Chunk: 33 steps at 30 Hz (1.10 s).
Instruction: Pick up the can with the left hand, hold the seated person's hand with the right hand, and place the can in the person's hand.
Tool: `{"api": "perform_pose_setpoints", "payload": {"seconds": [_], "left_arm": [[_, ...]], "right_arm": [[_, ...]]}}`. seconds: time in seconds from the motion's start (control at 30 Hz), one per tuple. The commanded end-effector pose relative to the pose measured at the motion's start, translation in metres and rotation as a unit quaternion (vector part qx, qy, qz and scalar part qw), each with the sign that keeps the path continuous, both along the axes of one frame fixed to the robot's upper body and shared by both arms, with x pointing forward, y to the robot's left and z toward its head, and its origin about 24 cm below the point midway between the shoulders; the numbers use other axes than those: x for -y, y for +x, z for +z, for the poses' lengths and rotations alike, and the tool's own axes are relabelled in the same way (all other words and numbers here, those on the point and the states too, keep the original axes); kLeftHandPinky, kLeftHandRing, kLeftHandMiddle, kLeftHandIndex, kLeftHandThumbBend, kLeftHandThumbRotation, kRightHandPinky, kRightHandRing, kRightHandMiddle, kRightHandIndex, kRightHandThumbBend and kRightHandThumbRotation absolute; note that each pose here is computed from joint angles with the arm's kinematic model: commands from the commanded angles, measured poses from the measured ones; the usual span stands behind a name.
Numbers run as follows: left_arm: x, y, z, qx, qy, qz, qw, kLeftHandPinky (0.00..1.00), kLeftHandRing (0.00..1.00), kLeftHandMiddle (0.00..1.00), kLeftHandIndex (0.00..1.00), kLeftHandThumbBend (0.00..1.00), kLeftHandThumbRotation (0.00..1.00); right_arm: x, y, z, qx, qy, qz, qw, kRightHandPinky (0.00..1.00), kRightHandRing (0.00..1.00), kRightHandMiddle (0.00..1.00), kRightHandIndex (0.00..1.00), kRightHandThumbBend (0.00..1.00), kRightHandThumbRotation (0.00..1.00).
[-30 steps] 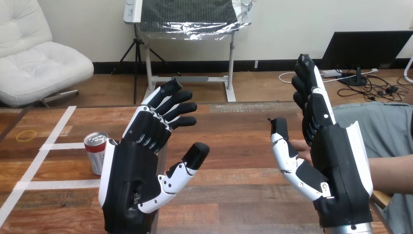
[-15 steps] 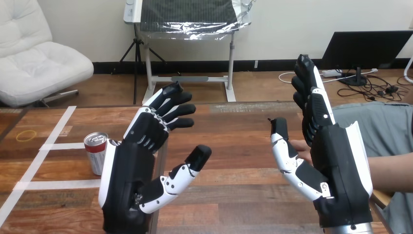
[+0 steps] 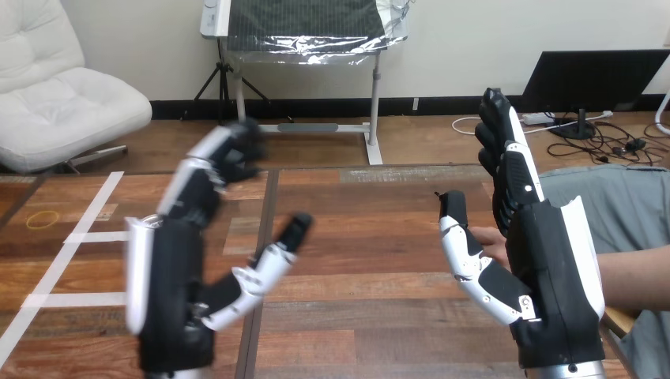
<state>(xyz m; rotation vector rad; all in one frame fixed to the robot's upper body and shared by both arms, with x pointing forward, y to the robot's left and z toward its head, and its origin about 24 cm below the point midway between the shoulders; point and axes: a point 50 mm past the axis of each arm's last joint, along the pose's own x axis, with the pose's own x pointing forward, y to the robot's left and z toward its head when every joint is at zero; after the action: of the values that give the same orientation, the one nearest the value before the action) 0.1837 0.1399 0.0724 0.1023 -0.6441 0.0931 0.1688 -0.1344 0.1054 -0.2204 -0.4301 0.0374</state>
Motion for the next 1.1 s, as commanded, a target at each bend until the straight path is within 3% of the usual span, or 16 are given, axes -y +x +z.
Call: {"api": "perform_pose_setpoints", "payload": {"seconds": [0.0,0.43,1.07], "left_arm": [[-0.005,0.009,0.024,0.061,-0.003,0.033,0.9976,0.76,0.82,0.83,0.81,0.64,0.20],[-0.021,0.016,0.026,0.053,0.009,0.089,0.9946,0.78,0.87,0.88,0.84,0.64,0.19],[-0.040,0.030,0.027,0.038,0.030,0.126,0.9909,0.82,0.91,0.91,0.87,0.70,0.20]], "right_arm": [[0.000,0.003,0.013,0.036,0.010,-0.009,0.9993,1.00,1.00,1.00,1.00,0.04,0.00],[0.000,0.004,0.012,0.039,0.006,-0.013,0.9992,1.00,1.00,1.00,1.00,0.04,0.00],[0.000,0.003,0.011,0.035,-0.007,-0.026,0.9990,1.00,1.00,1.00,1.00,0.05,0.00]]}}
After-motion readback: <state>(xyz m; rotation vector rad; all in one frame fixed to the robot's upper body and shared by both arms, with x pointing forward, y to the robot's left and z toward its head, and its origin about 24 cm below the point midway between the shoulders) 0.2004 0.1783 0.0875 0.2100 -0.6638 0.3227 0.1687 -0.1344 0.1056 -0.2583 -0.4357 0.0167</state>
